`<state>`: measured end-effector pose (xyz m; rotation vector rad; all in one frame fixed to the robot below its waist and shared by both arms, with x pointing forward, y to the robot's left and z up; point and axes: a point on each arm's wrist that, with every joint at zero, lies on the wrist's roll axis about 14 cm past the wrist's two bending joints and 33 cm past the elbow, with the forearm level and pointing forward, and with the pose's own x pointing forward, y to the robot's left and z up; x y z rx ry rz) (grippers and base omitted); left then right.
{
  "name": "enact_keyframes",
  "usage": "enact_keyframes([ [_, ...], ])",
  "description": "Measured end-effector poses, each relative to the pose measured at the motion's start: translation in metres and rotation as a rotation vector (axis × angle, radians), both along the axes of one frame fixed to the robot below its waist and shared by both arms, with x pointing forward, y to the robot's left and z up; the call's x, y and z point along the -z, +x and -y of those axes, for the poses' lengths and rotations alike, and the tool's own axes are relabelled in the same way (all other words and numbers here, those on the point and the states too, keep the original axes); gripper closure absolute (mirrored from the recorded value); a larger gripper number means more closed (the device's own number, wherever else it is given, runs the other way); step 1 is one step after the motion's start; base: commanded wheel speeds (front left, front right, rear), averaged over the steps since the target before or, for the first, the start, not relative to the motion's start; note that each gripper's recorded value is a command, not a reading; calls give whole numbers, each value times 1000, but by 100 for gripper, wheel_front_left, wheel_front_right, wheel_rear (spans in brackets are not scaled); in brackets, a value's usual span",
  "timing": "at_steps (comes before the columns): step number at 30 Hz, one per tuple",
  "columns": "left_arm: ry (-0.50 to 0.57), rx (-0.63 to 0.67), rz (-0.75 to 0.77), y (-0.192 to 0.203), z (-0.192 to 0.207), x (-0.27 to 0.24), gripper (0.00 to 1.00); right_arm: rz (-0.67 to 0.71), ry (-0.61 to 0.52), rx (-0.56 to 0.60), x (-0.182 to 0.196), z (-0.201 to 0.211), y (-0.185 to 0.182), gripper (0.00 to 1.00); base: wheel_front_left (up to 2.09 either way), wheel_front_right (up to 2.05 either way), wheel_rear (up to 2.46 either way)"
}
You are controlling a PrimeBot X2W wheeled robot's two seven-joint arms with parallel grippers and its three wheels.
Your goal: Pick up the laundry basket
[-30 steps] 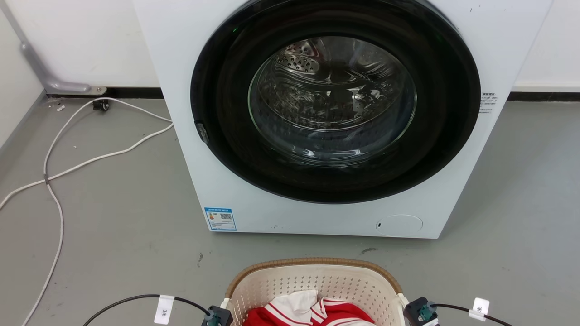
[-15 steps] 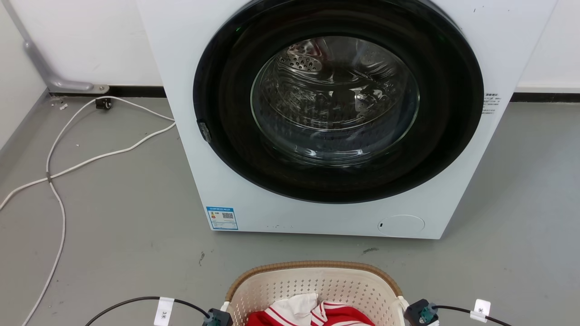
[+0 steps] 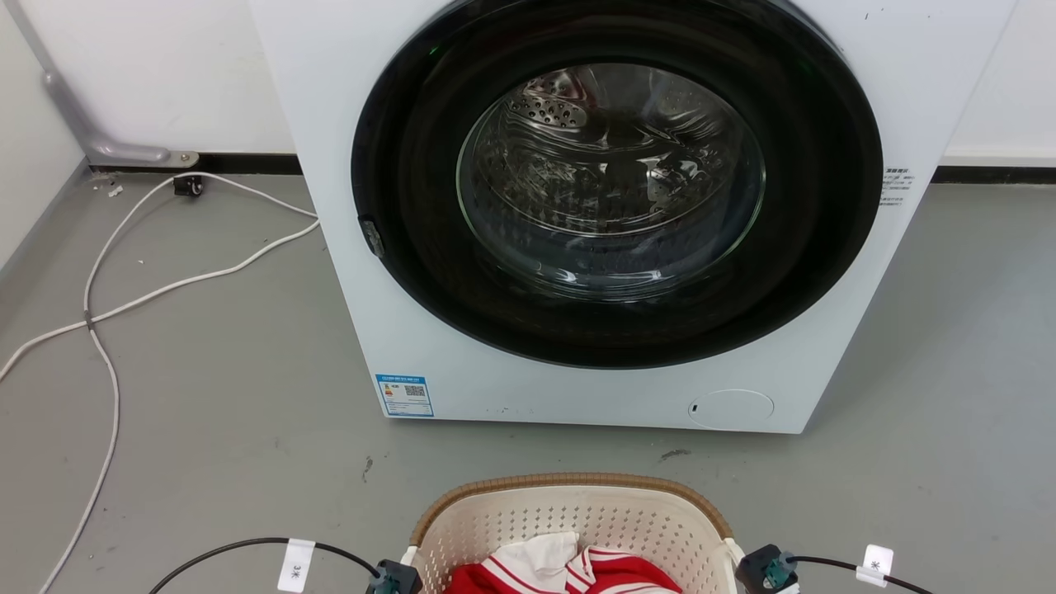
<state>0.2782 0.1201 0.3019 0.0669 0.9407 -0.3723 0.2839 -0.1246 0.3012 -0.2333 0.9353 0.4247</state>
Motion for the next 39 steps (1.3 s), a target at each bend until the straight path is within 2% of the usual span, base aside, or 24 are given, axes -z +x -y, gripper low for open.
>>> enact_keyframes([
  [39, -8, -8, -10, 1, -1, 2, 100, -13, 10, 3, 1, -1, 1, 100, 0, 0, 0],
])
